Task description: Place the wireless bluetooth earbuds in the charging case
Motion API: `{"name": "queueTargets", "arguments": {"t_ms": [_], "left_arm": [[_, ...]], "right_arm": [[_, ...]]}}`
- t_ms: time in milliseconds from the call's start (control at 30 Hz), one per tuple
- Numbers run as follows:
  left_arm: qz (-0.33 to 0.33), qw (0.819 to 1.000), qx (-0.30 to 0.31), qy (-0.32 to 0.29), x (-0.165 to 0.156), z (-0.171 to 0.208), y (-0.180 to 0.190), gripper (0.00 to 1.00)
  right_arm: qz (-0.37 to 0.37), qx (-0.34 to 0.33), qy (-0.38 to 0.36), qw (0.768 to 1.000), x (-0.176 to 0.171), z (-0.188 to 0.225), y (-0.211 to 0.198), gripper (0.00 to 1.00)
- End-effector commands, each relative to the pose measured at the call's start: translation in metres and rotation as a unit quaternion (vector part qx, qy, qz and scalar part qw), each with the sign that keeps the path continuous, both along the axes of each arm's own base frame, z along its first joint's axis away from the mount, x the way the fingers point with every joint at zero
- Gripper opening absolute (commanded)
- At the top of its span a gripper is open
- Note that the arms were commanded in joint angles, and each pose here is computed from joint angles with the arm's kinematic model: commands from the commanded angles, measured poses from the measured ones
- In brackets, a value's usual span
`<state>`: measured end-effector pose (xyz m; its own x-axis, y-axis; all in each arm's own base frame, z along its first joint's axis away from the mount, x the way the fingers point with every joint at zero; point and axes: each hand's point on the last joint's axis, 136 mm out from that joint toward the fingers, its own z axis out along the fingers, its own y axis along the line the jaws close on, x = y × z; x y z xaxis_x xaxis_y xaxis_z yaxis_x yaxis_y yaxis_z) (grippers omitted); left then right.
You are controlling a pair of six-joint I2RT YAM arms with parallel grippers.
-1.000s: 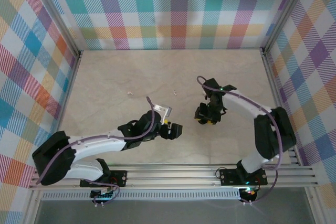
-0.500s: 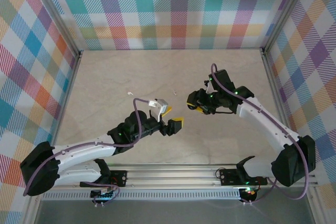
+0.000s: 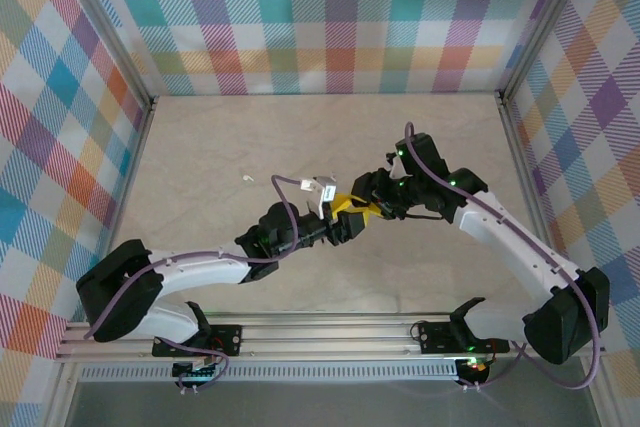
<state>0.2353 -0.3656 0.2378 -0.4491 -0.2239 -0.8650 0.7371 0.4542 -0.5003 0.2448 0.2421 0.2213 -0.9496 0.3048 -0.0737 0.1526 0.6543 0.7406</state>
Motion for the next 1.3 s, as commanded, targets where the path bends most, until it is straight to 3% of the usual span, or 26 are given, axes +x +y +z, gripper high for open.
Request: {"name": "queueTargets", "arguments": {"t_ms": [0,100,400,667,767,900,1000,1133,1267], "left_arm": [[0.004,0.999,-0.049,-0.018,0.003,0.03,-0.005,0.57],[0.015,0.999,-0.049,-0.006,0.008,0.023,-0.005,0.5],[0.032,0.998,-0.06,0.013,0.016,0.009,-0.006,0.42],[0.032,0.997,-0.075,0.01,0.016,0.018,-0.005,0.17],[0.033,0.996,-0.081,0.012,0.015,0.021,-0.002,0.05],[0.043,0.994,-0.095,0.022,0.018,0.026,0.01,0.0],[0.059,0.992,-0.109,0.038,0.024,0.031,0.027,0.0],[0.06,0.987,-0.135,0.064,0.033,0.054,0.051,0.0],[-0.002,0.985,-0.149,0.089,0.023,0.093,0.062,0.0]], "right_arm": [[0.007,0.031,-0.025,0.999,-0.001,0.027,0.006,0.43],[0.01,0.031,-0.024,0.999,-0.001,0.027,0.007,0.43],[0.008,0.04,-0.022,0.999,-0.006,0.028,0.006,0.43],[0.012,0.033,-0.017,0.999,-0.008,0.022,0.005,0.44],[0.021,0.042,-0.032,0.998,-0.007,0.027,0.007,0.5],[0.029,0.051,-0.09,0.994,-0.003,0.049,0.007,0.72],[0.03,0.047,-0.163,0.985,-0.002,0.078,-0.003,0.77],[0.016,0.054,-0.27,0.961,-0.004,0.115,-0.018,0.76],[-0.001,0.101,-0.356,0.929,0.002,0.143,-0.019,0.64]]}}
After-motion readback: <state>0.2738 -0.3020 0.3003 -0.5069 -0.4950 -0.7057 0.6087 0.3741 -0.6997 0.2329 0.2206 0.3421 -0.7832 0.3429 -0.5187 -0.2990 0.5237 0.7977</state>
